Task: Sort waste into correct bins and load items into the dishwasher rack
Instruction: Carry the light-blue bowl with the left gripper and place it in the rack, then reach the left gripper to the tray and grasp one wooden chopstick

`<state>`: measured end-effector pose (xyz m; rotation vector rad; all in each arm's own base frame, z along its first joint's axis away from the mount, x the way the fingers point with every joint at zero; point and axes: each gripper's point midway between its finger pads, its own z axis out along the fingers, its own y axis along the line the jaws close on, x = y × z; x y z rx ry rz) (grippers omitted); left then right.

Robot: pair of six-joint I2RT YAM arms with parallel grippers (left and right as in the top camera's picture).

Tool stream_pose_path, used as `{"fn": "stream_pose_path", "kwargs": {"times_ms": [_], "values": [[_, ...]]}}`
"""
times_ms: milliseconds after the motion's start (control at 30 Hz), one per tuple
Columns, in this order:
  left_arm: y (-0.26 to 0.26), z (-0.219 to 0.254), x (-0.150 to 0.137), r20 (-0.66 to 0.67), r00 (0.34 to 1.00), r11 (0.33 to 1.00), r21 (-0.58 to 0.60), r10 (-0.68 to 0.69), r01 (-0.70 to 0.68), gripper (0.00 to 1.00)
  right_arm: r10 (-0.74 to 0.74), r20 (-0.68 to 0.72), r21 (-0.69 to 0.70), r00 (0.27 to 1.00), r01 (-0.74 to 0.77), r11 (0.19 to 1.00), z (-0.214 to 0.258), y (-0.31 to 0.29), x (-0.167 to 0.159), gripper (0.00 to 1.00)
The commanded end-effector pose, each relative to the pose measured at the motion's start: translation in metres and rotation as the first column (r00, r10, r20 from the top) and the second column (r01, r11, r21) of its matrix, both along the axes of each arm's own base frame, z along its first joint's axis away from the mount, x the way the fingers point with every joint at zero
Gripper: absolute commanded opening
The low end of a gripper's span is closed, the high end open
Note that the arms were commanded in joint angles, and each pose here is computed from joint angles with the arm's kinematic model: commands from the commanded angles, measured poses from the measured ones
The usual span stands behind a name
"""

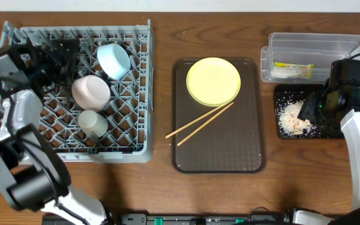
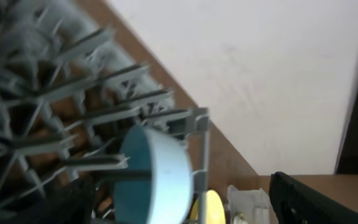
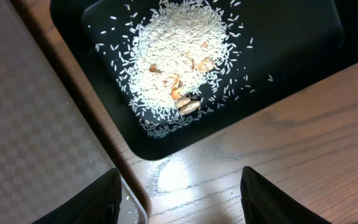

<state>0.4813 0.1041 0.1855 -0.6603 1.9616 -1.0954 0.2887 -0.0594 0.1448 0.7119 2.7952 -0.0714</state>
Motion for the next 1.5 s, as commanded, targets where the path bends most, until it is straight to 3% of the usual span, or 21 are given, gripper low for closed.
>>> {"fn": "stream_pose_path", "kwargs": {"times_ms": [0, 133, 267, 367, 567, 667, 900, 1067, 1200, 1367, 1467], "values": [[0.0, 0.047, -0.008, 0.108, 0.994, 0.994, 0.11, 0.003, -0.015, 0.91, -0.002, 0.019, -0.006, 1.0, 0.002, 1.0, 0.006, -0.004, -0.001, 0.59], [-0.003, 0.054, -0.029, 0.047, 0.997, 0.957, 0.28, 0.061, -0.072, 0.9, -0.002, 0.019, -0.006, 1.0, 0.002, 1.0, 0.006, -0.004, -0.001, 0.59], [0.006, 0.026, -0.065, -0.157, 0.956, 0.836, 0.533, 0.249, -0.131, 0.91, -0.002, 0.023, -0.007, 1.0, 0.002, 1.0, 0.006, -0.004, 0.0, 0.6], [-0.005, 0.019, -0.086, -0.233, 0.924, 0.762, 0.641, 0.302, -0.088, 0.91, -0.002, 0.027, -0.007, 1.0, 0.002, 1.0, 0.007, -0.004, 0.001, 0.61], [-0.06, 0.021, -0.11, -0.298, 0.924, 0.716, 0.697, 0.239, 0.04, 0.91, -0.002, 0.026, -0.007, 1.0, 0.002, 1.0, 0.006, -0.004, 0.001, 0.62], [-0.089, 0.016, -0.12, -0.331, 0.921, 0.655, 0.746, 0.204, 0.123, 0.91, -0.002, 0.027, -0.008, 1.0, 0.002, 1.0, 0.007, -0.004, 0.001, 0.67], [-0.178, 0.007, -0.133, -0.364, 0.93, 0.558, 0.763, -0.048, 0.327, 0.91, 0.002, 0.027, -0.007, 1.0, -0.002, 1.0, 0.006, -0.003, 0.001, 0.68], [-0.237, -0.009, -0.142, -0.388, 0.881, 0.378, 0.799, -0.272, 0.468, 0.91, 0.003, 0.027, -0.007, 1.0, -0.003, 1.0, 0.006, -0.003, 0.001, 0.68], [-0.277, -0.043, -0.153, -0.476, 0.78, 0.187, 0.792, -0.407, 0.581, 0.9, 0.004, 0.026, -0.007, 1.0, -0.003, 1.0, 0.006, -0.002, 0.001, 0.69], [-0.304, -0.089, -0.161, -0.578, 0.667, 0.013, 0.751, -0.469, 0.66, 0.89, 0.003, 0.025, -0.007, 1.0, -0.003, 1.0, 0.006, -0.003, 0.001, 0.69], [-0.313, -0.115, -0.162, -0.623, 0.624, -0.04, 0.722, -0.471, 0.691, 0.89, 0.007, 0.023, -0.008, 1.0, -0.007, 1.0, 0.006, -0.003, 0.0, 0.68]]}}
